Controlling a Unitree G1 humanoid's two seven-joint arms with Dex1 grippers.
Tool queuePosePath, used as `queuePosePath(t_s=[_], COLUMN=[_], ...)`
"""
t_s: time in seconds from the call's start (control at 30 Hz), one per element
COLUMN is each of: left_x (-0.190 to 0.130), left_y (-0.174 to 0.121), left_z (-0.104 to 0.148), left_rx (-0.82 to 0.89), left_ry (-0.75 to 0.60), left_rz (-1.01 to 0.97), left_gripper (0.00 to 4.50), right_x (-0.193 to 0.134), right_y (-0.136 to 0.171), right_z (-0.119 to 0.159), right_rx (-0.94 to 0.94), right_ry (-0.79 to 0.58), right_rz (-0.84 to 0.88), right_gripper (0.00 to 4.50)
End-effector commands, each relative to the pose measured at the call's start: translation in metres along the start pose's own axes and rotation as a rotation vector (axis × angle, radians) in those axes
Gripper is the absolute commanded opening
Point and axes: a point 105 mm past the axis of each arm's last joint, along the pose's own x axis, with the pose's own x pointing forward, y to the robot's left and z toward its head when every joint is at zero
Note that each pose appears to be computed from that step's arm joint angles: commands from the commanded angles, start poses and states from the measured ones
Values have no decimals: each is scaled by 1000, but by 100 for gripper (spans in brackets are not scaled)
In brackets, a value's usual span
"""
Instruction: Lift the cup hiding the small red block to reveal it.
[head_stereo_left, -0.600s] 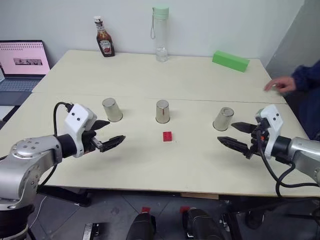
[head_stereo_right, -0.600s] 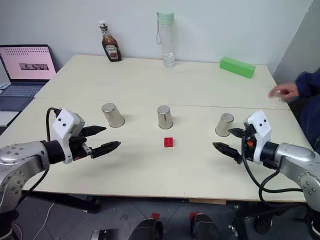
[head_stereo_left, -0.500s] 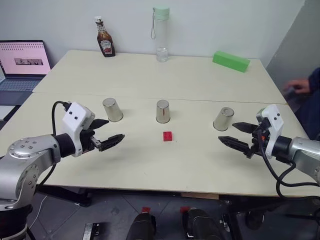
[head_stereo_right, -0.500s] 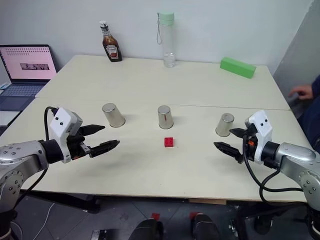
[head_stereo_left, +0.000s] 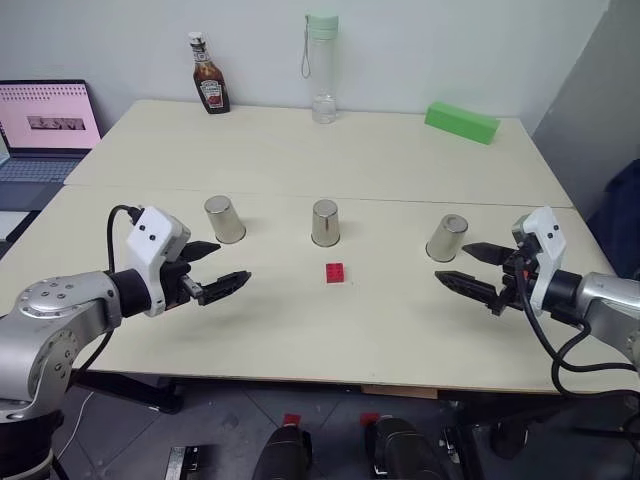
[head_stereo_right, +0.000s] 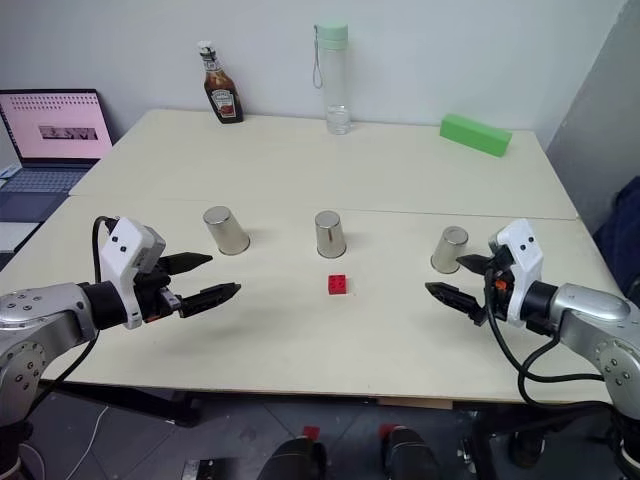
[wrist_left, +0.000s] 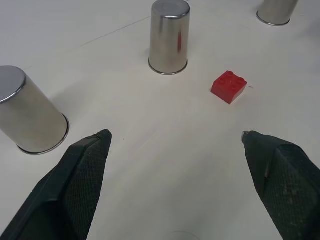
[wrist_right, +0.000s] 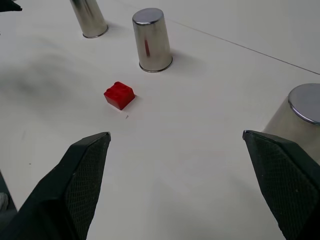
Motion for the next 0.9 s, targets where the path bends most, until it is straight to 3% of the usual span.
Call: queuePosePath(t_s=[0.03,0.9], left_x=[-5,0], left_y=[1,0], left_z=[13,15], left_rx=[51,55], left_ry=[-25,-25], left_rz=[8,-9], left_gripper=[443,443], right_x=[-1,-1], right_y=[7,6], right_z=[10,8], right_rx=[-31,-20], right_ry=[-35,-43], right_rz=[11,-14], right_gripper=[450,450])
